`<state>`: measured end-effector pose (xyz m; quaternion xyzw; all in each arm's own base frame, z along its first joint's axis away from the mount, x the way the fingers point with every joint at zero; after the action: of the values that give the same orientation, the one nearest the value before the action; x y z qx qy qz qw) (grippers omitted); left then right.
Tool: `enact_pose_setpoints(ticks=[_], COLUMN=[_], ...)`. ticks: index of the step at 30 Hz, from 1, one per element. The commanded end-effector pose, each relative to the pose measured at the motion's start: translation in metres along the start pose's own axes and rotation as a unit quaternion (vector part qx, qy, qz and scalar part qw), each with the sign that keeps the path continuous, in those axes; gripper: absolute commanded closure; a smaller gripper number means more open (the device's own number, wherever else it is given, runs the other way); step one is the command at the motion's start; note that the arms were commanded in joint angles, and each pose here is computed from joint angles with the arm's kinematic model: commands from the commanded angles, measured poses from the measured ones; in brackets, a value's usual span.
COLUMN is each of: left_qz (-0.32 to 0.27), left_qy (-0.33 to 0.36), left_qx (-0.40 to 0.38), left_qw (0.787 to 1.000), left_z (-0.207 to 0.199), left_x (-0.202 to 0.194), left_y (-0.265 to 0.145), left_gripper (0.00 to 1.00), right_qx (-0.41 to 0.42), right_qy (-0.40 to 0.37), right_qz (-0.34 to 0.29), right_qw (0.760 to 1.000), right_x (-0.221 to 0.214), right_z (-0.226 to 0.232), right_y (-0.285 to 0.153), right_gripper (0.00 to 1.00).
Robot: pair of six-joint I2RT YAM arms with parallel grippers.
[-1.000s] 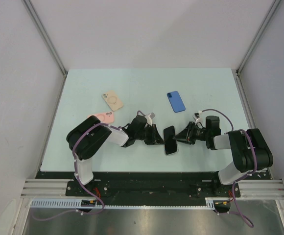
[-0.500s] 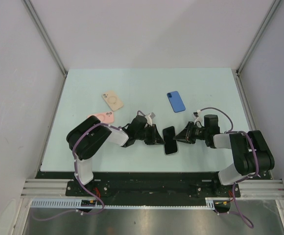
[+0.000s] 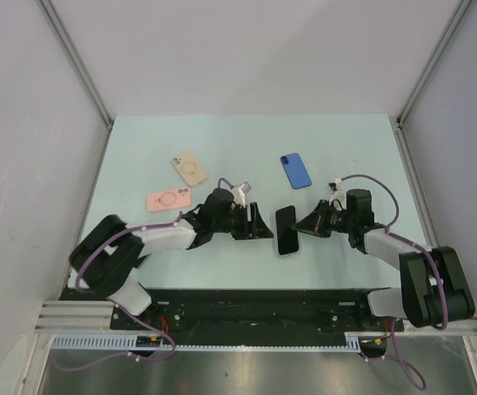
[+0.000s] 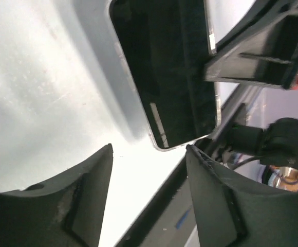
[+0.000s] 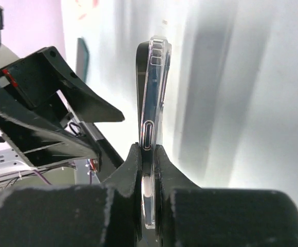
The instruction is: Put the phone into the phone case
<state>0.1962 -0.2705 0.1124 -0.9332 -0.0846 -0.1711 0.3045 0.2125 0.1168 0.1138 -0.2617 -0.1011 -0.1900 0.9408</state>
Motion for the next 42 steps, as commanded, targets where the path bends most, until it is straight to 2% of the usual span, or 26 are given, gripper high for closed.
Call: enact_pose_setpoints(ticks=[1,6,15,22,28,35,38,40,42], left_qz=[-0.047,-0.080,-0.070,-0.074,-0.062,-0.053,-0.052,-0.056,-0.061], left_qy=[0.062,0.086,0.119,0.120,0.109,0.092,0.090,0.090,0.097], left_qx=[-0.009,-0.068,-0.205,-0.244,-0.291,-0.311,-0.321,-0.327,-0.333], left_qw=[0.997,0.991,0.969,0.960,0.948,0.945,0.941,0.939,0.936], left_z=[-0.022,-0.043,-0.070,-0.074,-0.080,-0.077,-0.078,-0.080,-0.082], left_x=[0.016,0.022,0.013,0.012,0.012,0.009,0.008,0.008,0.008], left_y=[-0.039,-0.078,-0.098,-0.098,-0.093,-0.087,-0.088,-0.089,-0.091], left_gripper=[0.32,0.13,0.12,0.14,0.21,0.56,0.63,0.63,0.54], right_qx=[0.067,0.117,0.217,0.277,0.306,0.304,0.297,0.298,0.308], right_qy=[-0.032,-0.054,-0.087,-0.071,-0.065,-0.064,-0.064,-0.063,-0.065], right_qz=[-0.034,-0.070,-0.100,-0.100,-0.089,-0.075,-0.071,-0.070,-0.070], right_qw=[0.997,0.989,0.967,0.953,0.946,0.948,0.950,0.950,0.946], right_x=[0.012,0.017,0.012,-0.001,-0.010,-0.015,-0.017,-0.017,-0.017], right_z=[0.039,0.068,0.118,0.131,0.137,0.135,0.134,0.134,0.137], right_y=[-0.019,-0.037,-0.061,-0.065,-0.060,-0.056,-0.054,-0.054,-0.054], right_gripper=[1.00,1.00,1.00,1.00,1.00,1.00,1.00,1.00,1.00])
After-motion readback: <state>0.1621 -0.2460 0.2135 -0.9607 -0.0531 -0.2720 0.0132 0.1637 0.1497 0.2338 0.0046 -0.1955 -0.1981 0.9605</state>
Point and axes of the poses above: each gripper's point midway between its finger pads, its own y axis out along the fingers, its own z axis along the line the jaws close on, x = y × z, the point moved 9 cm from there along -y, back along the fingers
